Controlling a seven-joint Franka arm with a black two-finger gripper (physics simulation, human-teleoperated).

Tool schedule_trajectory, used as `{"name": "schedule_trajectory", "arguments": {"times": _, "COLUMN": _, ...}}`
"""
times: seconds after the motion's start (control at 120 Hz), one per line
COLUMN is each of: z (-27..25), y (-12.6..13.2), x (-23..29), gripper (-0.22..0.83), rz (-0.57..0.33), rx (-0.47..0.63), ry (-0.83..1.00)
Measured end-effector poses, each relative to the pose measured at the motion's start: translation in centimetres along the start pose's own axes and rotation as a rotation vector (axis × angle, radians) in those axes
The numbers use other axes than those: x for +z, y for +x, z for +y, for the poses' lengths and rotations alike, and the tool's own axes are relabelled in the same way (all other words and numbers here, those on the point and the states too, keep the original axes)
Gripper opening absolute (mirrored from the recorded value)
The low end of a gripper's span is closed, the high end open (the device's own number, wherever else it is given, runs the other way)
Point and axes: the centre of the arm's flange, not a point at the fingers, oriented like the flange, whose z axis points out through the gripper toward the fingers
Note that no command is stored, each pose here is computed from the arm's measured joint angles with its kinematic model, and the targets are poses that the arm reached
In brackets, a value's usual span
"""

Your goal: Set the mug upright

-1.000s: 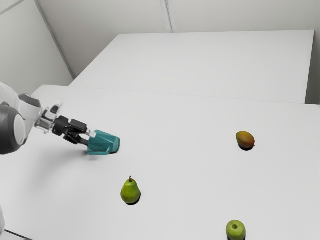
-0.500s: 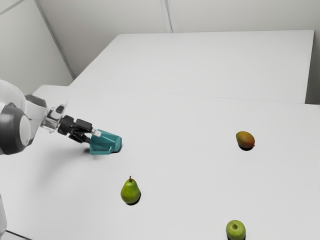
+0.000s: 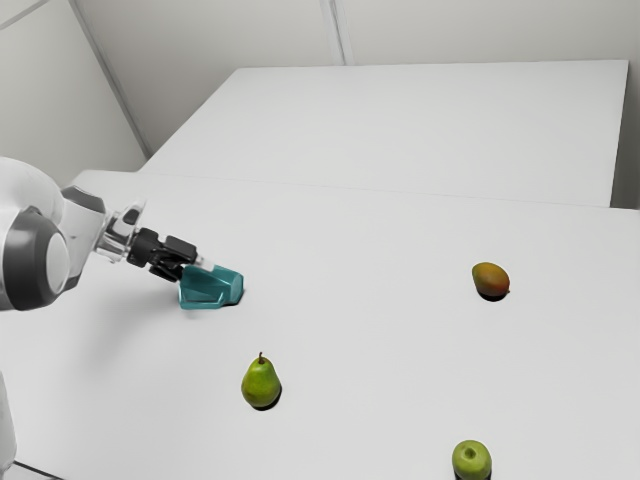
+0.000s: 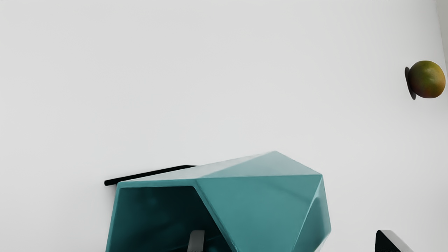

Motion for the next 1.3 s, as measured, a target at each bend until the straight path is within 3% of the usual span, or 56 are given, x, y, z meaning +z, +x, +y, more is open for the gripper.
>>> {"name": "schedule_trajectory", "arguments": {"times": 0.758, "z": 0.0, "y": 0.1, "x": 0.3, "gripper": -0.04, "rz": 0.025, "rx": -0.009, "ry": -0.001}}
{"name": "schedule_trajectory", "arguments": {"times": 1.1, "z": 3.8, "y": 2.3, "x": -0.1, "gripper": -0.14, "rz": 0.039, "rx": 0.075, "ry": -0.004}}
{"name": "schedule_trajectory", "arguments": {"times": 1.3, "z": 8.6, "y": 5.2, "x": -0.4, "gripper": -0.16, "rz": 0.029, "rx": 0.193, "ry": 0.014}}
